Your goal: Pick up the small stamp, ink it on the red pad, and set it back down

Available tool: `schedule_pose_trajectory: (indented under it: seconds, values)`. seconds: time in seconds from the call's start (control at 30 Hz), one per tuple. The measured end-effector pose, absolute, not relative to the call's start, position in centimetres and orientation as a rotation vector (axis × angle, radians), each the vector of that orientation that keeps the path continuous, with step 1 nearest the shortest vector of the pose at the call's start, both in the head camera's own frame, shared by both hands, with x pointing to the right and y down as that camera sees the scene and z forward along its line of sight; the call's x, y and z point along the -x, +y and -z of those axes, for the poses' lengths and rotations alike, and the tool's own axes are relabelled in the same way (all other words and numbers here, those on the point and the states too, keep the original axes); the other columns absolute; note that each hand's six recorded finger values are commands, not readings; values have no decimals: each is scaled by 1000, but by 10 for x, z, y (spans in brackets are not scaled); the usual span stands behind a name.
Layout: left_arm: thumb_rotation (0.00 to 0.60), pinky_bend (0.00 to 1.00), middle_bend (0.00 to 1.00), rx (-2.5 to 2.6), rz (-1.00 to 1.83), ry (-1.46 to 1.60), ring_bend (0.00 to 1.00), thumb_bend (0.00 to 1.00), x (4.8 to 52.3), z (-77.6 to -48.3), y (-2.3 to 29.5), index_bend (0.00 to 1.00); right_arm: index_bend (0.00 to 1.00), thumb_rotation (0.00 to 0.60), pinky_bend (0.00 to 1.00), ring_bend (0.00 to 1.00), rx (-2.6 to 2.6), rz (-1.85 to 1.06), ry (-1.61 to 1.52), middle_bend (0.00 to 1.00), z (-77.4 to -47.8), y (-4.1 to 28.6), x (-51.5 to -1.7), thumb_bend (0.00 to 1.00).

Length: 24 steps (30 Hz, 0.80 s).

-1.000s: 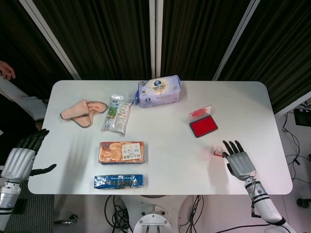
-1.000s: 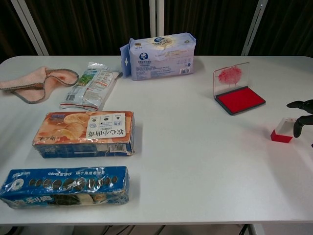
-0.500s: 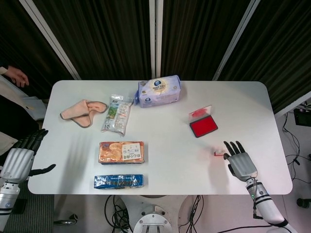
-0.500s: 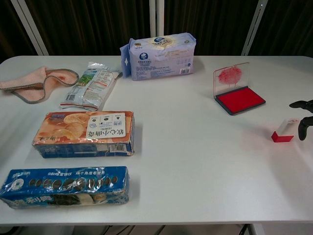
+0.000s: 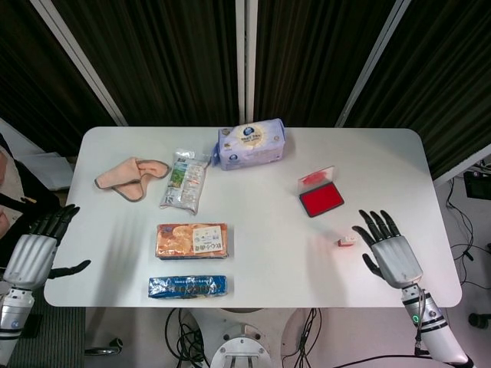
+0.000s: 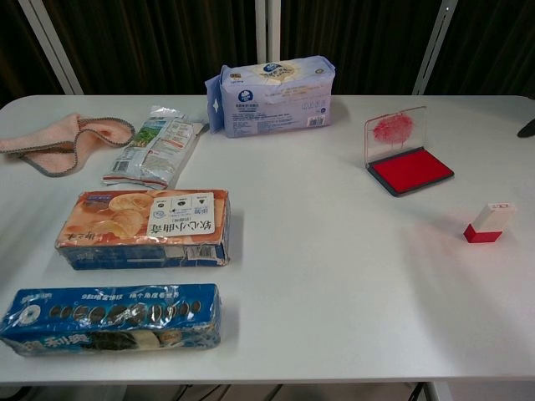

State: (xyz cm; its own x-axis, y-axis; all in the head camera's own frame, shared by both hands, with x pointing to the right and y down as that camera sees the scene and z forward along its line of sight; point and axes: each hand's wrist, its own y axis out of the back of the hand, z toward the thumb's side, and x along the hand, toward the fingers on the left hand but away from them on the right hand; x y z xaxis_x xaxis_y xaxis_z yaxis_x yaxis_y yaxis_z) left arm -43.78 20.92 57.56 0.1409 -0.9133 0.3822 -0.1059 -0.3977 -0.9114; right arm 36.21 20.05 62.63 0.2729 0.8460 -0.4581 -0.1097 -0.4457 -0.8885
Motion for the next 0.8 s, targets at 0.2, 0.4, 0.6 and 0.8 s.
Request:
schedule_pose_trajectory:
  seconds: [0.2,0.4,0.6,0.8]
  values:
    - [500,183,73,1654,1343,998,77,19,439,-574,209,73,143,600,0,18,1520,-1492,-576,203,-637,186,-360,108]
    - [500,184,73,1665,1349,995,77,20,439,-577,210,80,333,600,108,140,1506,-1515,-562,332,-655,175,-339,109]
    - [498,184,73,1669,1344,990,77,21,439,-578,209,80,361,600,106,140,1526,-1531,-577,334,-671,177,-337,110]
    - [502,183,73,1677,1346,985,78,21,438,-580,210,80,373,600,72,141,1549,-1540,-588,337,-680,181,-340,109]
